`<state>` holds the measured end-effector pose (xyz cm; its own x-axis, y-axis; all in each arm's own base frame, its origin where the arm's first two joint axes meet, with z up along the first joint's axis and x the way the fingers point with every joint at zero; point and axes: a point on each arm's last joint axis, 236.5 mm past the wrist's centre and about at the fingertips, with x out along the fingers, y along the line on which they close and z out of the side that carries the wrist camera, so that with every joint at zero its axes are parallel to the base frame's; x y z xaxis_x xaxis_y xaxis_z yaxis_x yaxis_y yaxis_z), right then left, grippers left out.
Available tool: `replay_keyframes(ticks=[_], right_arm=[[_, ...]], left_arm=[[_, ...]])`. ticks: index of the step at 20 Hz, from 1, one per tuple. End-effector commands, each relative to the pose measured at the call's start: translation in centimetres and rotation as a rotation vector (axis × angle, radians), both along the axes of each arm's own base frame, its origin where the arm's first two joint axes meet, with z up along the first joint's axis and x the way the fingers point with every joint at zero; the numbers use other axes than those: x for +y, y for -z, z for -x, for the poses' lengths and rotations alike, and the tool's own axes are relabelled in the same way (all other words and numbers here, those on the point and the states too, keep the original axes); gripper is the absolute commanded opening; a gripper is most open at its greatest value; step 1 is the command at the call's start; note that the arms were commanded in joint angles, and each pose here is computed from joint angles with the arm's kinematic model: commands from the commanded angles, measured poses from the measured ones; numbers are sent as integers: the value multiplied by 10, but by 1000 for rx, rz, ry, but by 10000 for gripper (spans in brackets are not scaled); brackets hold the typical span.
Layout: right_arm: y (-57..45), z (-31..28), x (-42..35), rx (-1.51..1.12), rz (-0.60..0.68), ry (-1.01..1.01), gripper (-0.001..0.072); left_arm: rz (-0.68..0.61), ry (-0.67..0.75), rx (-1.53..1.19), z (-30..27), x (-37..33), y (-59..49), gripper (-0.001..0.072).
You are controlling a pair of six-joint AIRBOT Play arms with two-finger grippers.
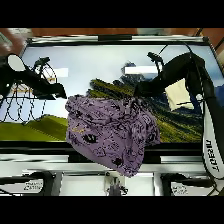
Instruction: Fold the shirts.
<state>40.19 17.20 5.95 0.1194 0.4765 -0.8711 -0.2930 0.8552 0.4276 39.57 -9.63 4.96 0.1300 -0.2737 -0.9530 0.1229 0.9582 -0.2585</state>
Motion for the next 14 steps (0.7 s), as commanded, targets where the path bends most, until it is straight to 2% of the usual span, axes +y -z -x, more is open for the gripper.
replay_keyframes(ticks=[1,3,6,12,13,14], right_arm=[[34,-4,2,46,65,-16,583],[55,-2,10,100,64,-26,583],[69,0,15,147,45,-22,583],[70,-1,17,149,38,-21,583],[71,-1,17,152,38,-21,583],[74,0,18,161,36,-22,584]], left_arm=[[43,88,51,19,-41,27,672],[37,116,56,26,-67,53,673],[67,22,-23,-1,-86,70,672],[40,-3,42,-6,-85,113,657],[39,-20,55,-6,-84,118,625],[36,-44,62,-8,-82,122,487]])
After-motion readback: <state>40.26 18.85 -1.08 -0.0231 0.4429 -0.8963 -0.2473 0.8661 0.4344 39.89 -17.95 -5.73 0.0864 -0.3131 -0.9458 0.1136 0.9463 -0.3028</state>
